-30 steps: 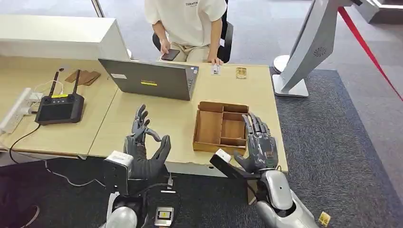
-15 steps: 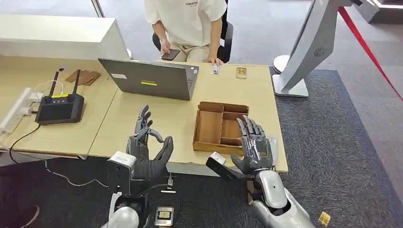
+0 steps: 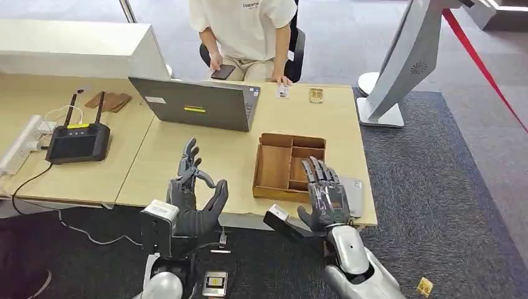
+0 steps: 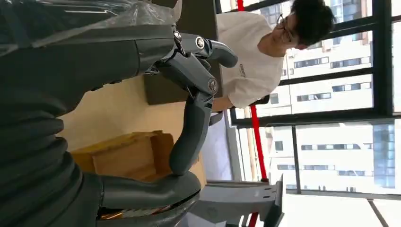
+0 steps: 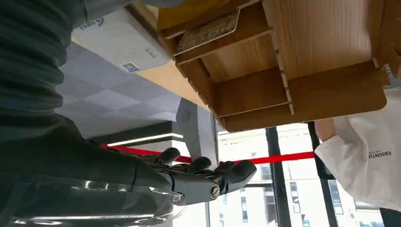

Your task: Pass the card to the sensor for recognition and then transmit it.

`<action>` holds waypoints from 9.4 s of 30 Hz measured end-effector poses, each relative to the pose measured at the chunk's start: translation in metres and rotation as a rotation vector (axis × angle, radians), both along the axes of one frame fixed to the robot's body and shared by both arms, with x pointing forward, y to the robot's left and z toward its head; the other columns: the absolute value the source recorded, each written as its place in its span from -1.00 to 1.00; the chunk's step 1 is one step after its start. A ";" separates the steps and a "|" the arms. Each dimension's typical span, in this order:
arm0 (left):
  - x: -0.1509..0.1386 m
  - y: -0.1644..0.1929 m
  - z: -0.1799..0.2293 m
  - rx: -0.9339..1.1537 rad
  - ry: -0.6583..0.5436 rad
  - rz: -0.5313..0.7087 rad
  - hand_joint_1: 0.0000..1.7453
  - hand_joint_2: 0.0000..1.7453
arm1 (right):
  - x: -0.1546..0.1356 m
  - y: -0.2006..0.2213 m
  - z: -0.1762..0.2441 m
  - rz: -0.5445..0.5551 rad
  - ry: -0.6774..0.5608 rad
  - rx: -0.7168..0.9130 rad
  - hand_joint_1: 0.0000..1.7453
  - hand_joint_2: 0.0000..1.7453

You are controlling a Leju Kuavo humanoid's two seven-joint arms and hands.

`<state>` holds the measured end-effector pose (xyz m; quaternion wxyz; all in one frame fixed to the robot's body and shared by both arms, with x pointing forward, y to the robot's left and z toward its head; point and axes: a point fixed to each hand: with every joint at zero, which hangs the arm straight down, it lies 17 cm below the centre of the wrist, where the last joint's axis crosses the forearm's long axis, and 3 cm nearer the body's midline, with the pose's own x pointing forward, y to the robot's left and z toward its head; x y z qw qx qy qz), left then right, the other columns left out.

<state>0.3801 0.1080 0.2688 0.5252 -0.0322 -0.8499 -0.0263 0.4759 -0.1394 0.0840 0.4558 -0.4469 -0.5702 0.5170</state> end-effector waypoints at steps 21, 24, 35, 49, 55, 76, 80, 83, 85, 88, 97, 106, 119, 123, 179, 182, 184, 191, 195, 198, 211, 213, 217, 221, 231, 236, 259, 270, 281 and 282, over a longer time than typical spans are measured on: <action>-0.007 -0.025 0.000 0.024 0.000 -0.119 -1.00 1.00 | 0.015 0.005 -0.001 0.003 -0.037 -0.026 -1.00 1.00; -0.007 -0.026 0.001 0.023 -0.004 -0.121 -1.00 1.00 | 0.021 0.005 0.003 -0.001 -0.052 -0.029 -1.00 1.00; -0.007 -0.027 0.000 0.017 -0.007 -0.125 -1.00 1.00 | 0.033 0.001 0.005 -0.016 -0.061 -0.047 -1.00 1.00; -0.006 -0.027 -0.003 0.027 -0.008 -0.122 -1.00 1.00 | 0.043 -0.013 -0.010 -0.044 -0.030 -0.102 -1.00 1.00; -0.006 -0.027 -0.003 0.028 -0.008 -0.122 -1.00 1.00 | 0.044 -0.016 -0.014 -0.050 -0.021 -0.112 -1.00 1.00; -0.006 -0.027 -0.005 0.039 -0.005 -0.118 -1.00 1.00 | 0.043 -0.016 -0.016 -0.043 -0.029 -0.140 -1.00 1.00; -0.006 -0.027 -0.008 0.047 0.004 -0.114 -1.00 1.00 | 0.039 -0.014 -0.012 -0.031 -0.044 -0.132 -1.00 1.00; -0.006 -0.027 -0.008 0.051 0.008 -0.113 -1.00 1.00 | 0.036 -0.011 -0.010 -0.024 -0.049 -0.127 -1.00 1.00; -0.006 -0.027 -0.008 0.052 0.008 -0.112 -1.00 1.00 | 0.033 -0.009 -0.011 -0.017 -0.051 -0.126 -1.00 1.00; -0.006 -0.027 -0.009 0.052 0.008 -0.112 -1.00 1.00 | 0.030 -0.003 -0.009 0.002 -0.056 -0.124 -1.00 1.00; -0.006 -0.027 -0.008 0.050 0.006 -0.112 -1.00 1.00 | 0.022 0.007 -0.013 0.040 -0.047 -0.125 -1.00 1.00; -0.006 -0.026 -0.008 0.050 0.006 -0.111 -1.00 1.00 | 0.018 0.010 -0.018 0.047 -0.039 -0.124 -1.00 1.00; -0.006 -0.026 -0.009 0.049 0.008 -0.112 -1.00 1.00 | 0.016 0.011 -0.021 0.055 -0.027 -0.133 -1.00 1.00; -0.005 -0.026 -0.008 0.041 0.012 -0.115 -1.00 1.00 | 0.017 0.012 -0.021 0.057 -0.026 -0.136 -1.00 1.00; -0.002 -0.030 -0.007 0.035 0.010 -0.128 -1.00 1.00 | 0.033 -0.006 -0.037 0.007 0.024 -0.145 -1.00 1.00; -0.002 -0.030 -0.007 0.035 0.010 -0.128 -1.00 1.00 | 0.034 -0.009 -0.037 0.000 0.027 -0.143 -1.00 1.00; -0.002 -0.030 -0.007 0.035 0.009 -0.128 -1.00 1.00 | 0.035 -0.011 -0.038 -0.005 0.029 -0.142 -1.00 1.00; -0.002 -0.030 -0.008 0.039 0.008 -0.126 -1.00 1.00 | 0.037 -0.017 -0.037 -0.017 0.028 -0.143 -1.00 1.00; -0.003 -0.030 -0.008 0.041 0.008 -0.126 -1.00 1.00 | 0.037 -0.018 -0.037 -0.017 0.027 -0.144 -1.00 1.00; -0.003 -0.030 -0.008 0.041 0.008 -0.126 -1.00 1.00 | 0.038 -0.018 -0.037 -0.018 0.027 -0.145 -1.00 1.00; -0.003 -0.030 -0.009 0.039 0.010 -0.126 -1.00 1.00 | 0.038 -0.019 -0.037 -0.019 0.028 -0.146 -1.00 1.00; -0.003 -0.030 -0.008 0.036 0.009 -0.127 -1.00 1.00 | 0.038 -0.019 -0.037 -0.020 0.027 -0.145 -1.00 1.00; -0.003 -0.030 -0.008 0.032 0.009 -0.129 -1.00 1.00 | 0.038 -0.021 -0.037 -0.025 0.028 -0.145 0.84 1.00; -0.002 -0.030 -0.008 0.027 0.010 -0.132 -1.00 1.00 | 0.038 -0.020 -0.038 -0.019 0.029 -0.145 1.00 1.00; -0.003 -0.033 -0.010 0.033 0.012 -0.140 -1.00 1.00 | 0.037 -0.019 -0.040 -0.010 0.042 -0.145 1.00 1.00; -0.003 -0.033 -0.010 0.033 0.011 -0.140 -1.00 1.00 | 0.037 -0.018 -0.041 -0.004 0.047 -0.145 1.00 1.00; -0.001 -0.034 -0.007 0.034 0.004 -0.140 -1.00 1.00 | 0.037 -0.014 -0.034 0.001 0.016 -0.116 1.00 1.00; -0.001 -0.036 -0.012 0.058 0.008 -0.136 -1.00 1.00 | 0.064 -0.003 0.084 -0.006 -0.255 -0.024 1.00 1.00; -0.001 -0.037 -0.011 0.043 -0.001 -0.140 -1.00 1.00 | 0.075 -0.005 0.212 -0.008 -0.486 0.046 1.00 1.00; 0.000 -0.037 -0.010 0.039 0.001 -0.141 -1.00 1.00 | 0.075 -0.005 0.221 -0.006 -0.502 0.050 1.00 1.00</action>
